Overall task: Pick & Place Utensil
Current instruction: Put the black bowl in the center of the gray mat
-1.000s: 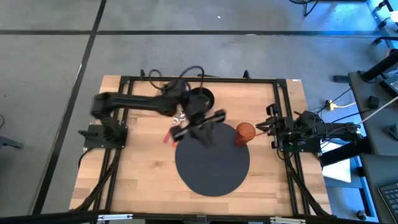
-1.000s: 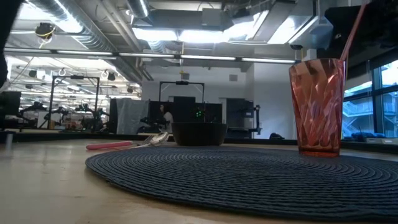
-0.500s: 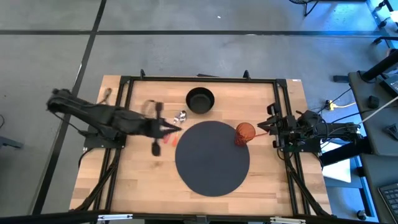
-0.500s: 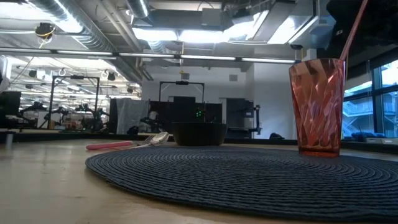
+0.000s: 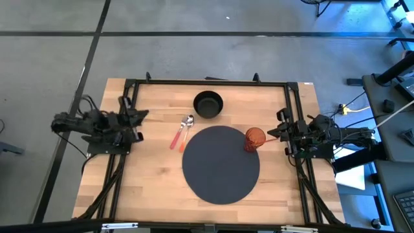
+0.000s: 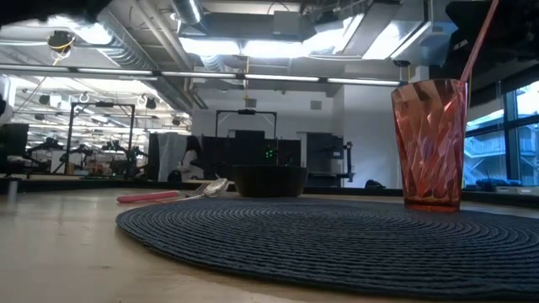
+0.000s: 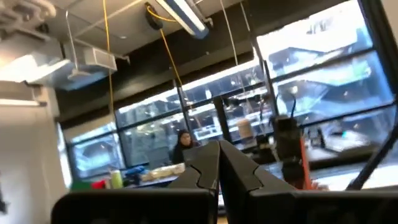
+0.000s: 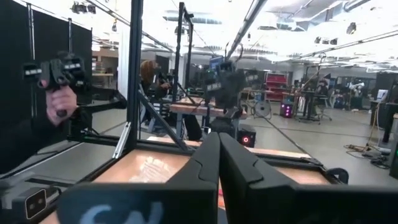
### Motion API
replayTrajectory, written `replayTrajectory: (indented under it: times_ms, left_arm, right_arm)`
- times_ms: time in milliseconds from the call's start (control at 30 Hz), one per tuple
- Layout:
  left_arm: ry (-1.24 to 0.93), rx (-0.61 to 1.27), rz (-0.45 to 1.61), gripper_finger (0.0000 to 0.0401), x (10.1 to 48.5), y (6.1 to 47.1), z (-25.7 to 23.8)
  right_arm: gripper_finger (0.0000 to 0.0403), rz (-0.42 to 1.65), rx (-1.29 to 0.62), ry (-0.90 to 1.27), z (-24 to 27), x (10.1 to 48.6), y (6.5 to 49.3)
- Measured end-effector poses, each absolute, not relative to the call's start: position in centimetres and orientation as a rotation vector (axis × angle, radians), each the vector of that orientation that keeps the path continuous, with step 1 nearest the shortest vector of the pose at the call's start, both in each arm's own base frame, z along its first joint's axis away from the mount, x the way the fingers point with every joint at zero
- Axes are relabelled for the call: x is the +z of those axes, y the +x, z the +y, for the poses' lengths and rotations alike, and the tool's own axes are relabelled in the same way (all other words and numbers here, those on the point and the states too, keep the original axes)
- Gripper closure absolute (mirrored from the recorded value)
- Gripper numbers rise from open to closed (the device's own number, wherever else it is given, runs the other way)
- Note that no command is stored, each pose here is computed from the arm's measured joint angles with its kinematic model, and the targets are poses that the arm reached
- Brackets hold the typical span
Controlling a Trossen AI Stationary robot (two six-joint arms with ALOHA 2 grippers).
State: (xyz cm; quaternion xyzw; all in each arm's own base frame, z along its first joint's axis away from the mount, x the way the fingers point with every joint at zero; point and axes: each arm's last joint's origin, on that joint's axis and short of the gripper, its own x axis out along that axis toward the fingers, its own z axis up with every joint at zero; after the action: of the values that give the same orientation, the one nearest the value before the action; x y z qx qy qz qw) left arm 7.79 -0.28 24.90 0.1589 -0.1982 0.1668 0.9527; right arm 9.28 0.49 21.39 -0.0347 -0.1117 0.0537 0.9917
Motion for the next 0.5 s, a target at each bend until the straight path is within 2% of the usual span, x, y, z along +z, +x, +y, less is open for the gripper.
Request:
replayTrajectory:
  times_ms: [233, 500]
  left_arm:
    - [0.394, 0.397, -0.369, 0.0400, 21.0, 8.5, 0.0]
    - [0.413, 0.349, -0.264, 0.0400, 19.9, 8.9, -0.1]
  right_arm:
    - [0.0401, -0.261, 0.093, -0.094, 0.5, 21.7, 9.2]
    - [0.0400, -0.246, 0.104, -0.094, 0.5, 21.6, 9.2]
